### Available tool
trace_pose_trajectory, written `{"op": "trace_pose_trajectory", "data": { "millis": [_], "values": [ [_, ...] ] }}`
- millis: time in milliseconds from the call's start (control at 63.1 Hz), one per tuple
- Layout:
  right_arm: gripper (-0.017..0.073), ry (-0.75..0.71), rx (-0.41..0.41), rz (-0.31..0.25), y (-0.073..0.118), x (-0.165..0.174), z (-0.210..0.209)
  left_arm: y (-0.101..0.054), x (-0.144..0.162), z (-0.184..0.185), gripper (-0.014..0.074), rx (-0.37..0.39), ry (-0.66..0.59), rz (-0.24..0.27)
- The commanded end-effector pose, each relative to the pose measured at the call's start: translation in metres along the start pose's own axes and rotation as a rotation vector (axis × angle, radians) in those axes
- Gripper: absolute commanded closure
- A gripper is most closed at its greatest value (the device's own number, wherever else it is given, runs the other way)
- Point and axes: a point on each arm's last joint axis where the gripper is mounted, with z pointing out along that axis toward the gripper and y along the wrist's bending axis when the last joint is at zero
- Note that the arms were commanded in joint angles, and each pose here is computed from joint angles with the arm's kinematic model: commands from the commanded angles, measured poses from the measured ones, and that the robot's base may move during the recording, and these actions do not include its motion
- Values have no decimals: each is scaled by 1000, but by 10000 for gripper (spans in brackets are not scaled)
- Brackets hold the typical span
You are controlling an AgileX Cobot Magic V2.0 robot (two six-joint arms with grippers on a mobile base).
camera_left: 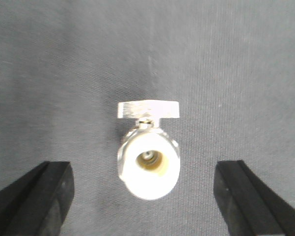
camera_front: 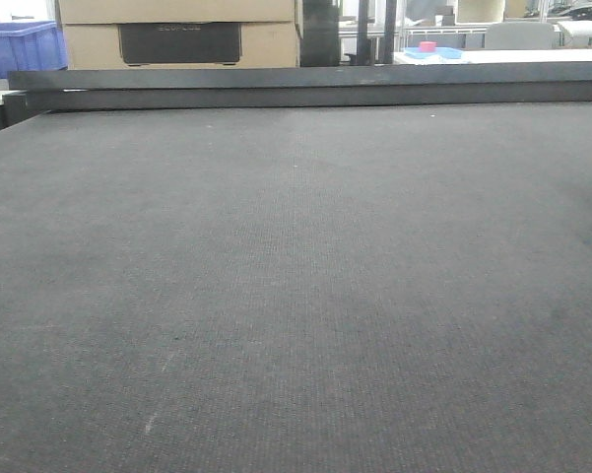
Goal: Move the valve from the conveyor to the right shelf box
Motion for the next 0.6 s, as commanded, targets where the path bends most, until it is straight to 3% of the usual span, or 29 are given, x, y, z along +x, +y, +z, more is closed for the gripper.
{"op": "trace_pose_trajectory", "data": {
  "millis": [0,586],
  "values": [
    [722,-22,-12,0,1,-1,0,-3,-4,11,106,11,30,8],
    [722,-22,-12,0,1,-1,0,1,-12,62,139,22,142,-1]
  ]
}}
